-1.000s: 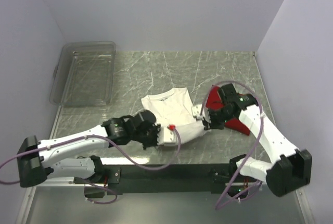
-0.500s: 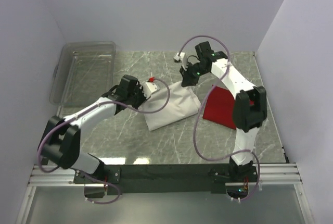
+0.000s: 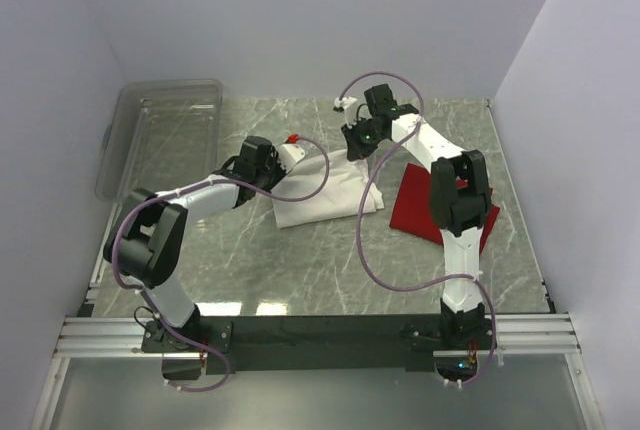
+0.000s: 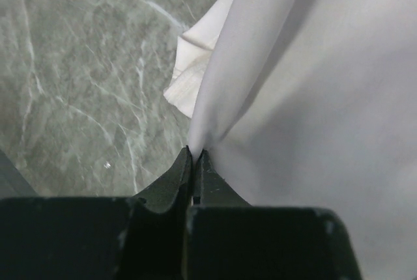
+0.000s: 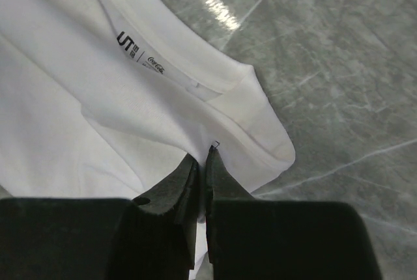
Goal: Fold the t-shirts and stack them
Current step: Fold the tshirt
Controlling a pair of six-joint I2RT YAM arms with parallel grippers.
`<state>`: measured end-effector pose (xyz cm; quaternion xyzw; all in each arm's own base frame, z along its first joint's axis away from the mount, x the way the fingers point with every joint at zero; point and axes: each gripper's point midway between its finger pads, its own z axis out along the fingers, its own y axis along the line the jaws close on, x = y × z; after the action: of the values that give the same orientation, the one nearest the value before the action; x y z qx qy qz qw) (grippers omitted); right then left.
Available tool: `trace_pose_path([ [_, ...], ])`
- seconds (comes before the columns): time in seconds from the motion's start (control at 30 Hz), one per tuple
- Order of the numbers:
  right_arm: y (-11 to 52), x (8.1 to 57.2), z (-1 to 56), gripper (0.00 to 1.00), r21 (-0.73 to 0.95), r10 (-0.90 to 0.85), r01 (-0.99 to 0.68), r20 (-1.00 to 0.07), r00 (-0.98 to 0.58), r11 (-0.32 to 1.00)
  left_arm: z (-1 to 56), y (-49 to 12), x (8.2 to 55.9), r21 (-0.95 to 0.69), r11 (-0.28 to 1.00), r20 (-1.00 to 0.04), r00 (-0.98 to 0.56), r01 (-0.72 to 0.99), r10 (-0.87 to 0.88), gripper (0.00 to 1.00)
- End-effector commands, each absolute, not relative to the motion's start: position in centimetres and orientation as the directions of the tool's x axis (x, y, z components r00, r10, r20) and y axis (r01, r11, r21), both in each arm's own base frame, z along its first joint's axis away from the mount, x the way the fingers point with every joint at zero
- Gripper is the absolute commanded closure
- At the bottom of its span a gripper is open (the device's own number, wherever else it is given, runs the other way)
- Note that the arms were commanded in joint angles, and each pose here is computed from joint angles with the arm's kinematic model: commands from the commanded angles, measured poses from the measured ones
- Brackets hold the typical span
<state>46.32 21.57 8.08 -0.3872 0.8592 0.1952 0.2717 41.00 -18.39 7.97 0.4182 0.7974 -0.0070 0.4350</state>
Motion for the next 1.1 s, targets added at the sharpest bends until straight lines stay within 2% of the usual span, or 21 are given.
trace_pose_path([
  [0.0,20.9,50.0,10.0,1.00,0.020,-0.503,-0.702,-0.684,-0.529,0.712,11.3,-18.9,43.9,0.395,0.703,-0.773,-0.198,0.592,0.602,0.99],
  [0.17,20.0,50.3,9.8,1.00,-0.011,-0.478,-0.652,-0.690,-0.543,0.758,12.5,-19.5,45.4,0.415,0.717,-0.804,-0.143,0.560,0.577,0.99],
  [0.43,19.7,51.9,9.2,1.00,-0.020,-0.430,-0.576,-0.687,-0.586,0.817,9.2,-20.3,48.7,0.390,0.745,-0.789,-0.221,0.542,0.573,0.99],
  [0.6,20.0,51.4,9.9,1.00,-0.016,-0.440,-0.599,-0.695,-0.569,0.800,10.1,-20.8,50.4,0.387,0.772,-0.810,-0.213,0.504,0.546,0.99],
  [0.8,20.9,48.5,13.2,1.00,-0.001,-0.502,-0.731,-0.728,-0.467,0.682,13.0,-20.4,49.2,0.406,0.775,-0.845,-0.124,0.484,0.521,0.99],
  [1.07,22.0,43.4,17.6,1.00,0.066,-0.491,-0.818,-0.772,-0.405,0.571,17.2,-18.2,43.6,0.475,0.742,-0.846,0.013,0.473,0.534,0.99],
])
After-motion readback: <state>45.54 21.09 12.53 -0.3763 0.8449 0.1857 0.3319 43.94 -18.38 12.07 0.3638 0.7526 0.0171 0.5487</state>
